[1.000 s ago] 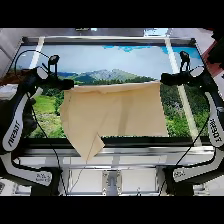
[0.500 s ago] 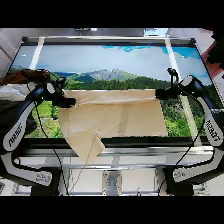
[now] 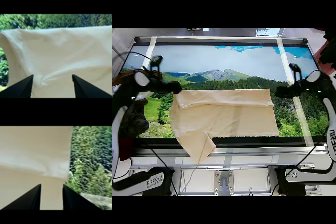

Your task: Fold the shirts.

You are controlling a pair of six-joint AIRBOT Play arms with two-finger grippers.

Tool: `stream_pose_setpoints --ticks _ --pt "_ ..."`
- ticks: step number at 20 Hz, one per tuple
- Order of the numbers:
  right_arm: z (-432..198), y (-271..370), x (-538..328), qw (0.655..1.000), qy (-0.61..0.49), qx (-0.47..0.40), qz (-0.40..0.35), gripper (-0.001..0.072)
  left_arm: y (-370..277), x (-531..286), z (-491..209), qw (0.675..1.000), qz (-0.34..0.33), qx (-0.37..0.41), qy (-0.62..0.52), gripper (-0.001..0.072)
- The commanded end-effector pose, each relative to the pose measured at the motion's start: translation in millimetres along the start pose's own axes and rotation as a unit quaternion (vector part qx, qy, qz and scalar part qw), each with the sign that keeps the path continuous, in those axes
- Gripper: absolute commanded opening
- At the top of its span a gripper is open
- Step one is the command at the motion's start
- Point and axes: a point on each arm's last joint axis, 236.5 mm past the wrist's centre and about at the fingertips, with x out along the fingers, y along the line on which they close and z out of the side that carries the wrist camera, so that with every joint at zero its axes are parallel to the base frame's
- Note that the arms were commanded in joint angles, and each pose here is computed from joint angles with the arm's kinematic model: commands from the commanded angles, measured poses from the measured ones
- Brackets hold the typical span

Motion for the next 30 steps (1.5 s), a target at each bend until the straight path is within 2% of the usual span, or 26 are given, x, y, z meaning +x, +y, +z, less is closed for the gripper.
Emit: stream_pose_setpoints --ticks 1,5,8,11,16,24,25,26,28,29,30 --pt "7.6 -22.4 -54.6 0.998 -0.049 0.014 -0.038 0.0333 22.0 -87.3 -22.3 0.997 0.068 -0.008 -0.039 0.0579" --pt "9.9 -11.2 -56.7 0.997 -0.062 0.043 0.001 0.0333 16.4 -79.8 -159.2 0.987 0.061 -0.142 0.036 0.0579" --pt "10.8 6.4 -51.4 0.996 -0.068 0.044 0.042 0.0333 -31.2 -51.2 -238.6 0.967 -0.031 -0.240 0.079 0.0579" --pt "8.9 8.6 -50.4 0.996 -0.064 0.045 0.047 0.0333 -55.5 -28.6 -287.4 0.943 -0.075 -0.294 0.135 0.0579" --pt "7.6 11.8 -50.6 0.996 -0.061 0.046 0.054 0.0333 -54.8 -6.6 -323.8 0.929 -0.071 -0.328 0.159 0.0579" --pt "11.3 19.7 -52.0 0.994 -0.068 0.052 0.071 0.0333 -51.3 8.8 -316.1 0.924 -0.074 -0.347 0.142 0.0577" --pt "11.7 20.8 -52.2 0.993 -0.069 0.053 0.074 0.0333 -51.7 10.0 -315.0 0.922 -0.075 -0.352 0.141 0.0537" --pt "11.8 21.1 -52.4 0.993 -0.069 0.053 0.074 0.0333 -54.0 10.3 -313.0 0.921 -0.081 -0.355 0.140 0.0426" --pt "10.1 21.7 -52.2 0.994 -0.065 0.053 0.076 0.0332 -61.1 9.6 -305.3 0.920 -0.101 -0.355 0.131 0.0076" --pt "7.1 22.5 -51.9 0.994 -0.059 0.052 0.077 0.0332 -64.1 8.8 -300.7 0.922 -0.110 -0.350 0.125 0.0015" --pt "1.2 22.2 -51.1 0.995 -0.046 0.050 0.075 0.0332 -65.2 8.5 -296.8 0.921 -0.115 -0.351 0.119 0.0015"
